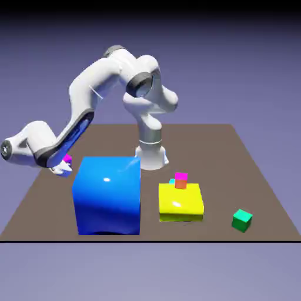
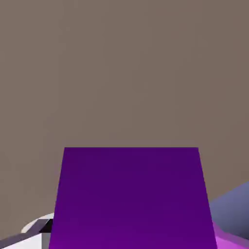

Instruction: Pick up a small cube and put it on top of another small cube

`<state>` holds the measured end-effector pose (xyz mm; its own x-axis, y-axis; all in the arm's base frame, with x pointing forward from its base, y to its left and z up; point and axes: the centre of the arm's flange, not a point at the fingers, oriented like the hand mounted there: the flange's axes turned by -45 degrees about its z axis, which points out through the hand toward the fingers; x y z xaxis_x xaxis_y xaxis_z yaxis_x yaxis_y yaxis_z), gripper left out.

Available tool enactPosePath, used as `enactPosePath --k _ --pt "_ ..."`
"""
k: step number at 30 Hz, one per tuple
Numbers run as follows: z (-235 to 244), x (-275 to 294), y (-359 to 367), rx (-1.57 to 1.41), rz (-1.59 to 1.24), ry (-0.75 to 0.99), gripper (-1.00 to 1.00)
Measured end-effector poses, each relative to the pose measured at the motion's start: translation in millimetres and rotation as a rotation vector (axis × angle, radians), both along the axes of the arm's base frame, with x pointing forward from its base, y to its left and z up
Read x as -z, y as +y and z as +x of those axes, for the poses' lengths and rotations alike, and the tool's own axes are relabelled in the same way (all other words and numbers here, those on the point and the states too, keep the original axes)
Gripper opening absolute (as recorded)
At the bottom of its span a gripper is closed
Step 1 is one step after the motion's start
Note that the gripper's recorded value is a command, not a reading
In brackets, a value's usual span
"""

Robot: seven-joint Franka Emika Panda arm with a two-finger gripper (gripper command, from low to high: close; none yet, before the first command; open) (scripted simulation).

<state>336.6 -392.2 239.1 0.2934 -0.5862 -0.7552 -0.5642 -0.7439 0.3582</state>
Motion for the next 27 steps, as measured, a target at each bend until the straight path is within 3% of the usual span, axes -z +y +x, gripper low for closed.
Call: enactPosePath --k 8,19,24,27 --pt "25 -65 51 -0.311 -0.14 0.024 -1.0" --pt "99 -101 254 -0.775 -0.024 -0.351 -1.0" --pt "99 -123 353 -0.936 0.058 -0.532 -1.0" --pt "88 -114 378 -0.847 0.109 -0.577 -1.0"
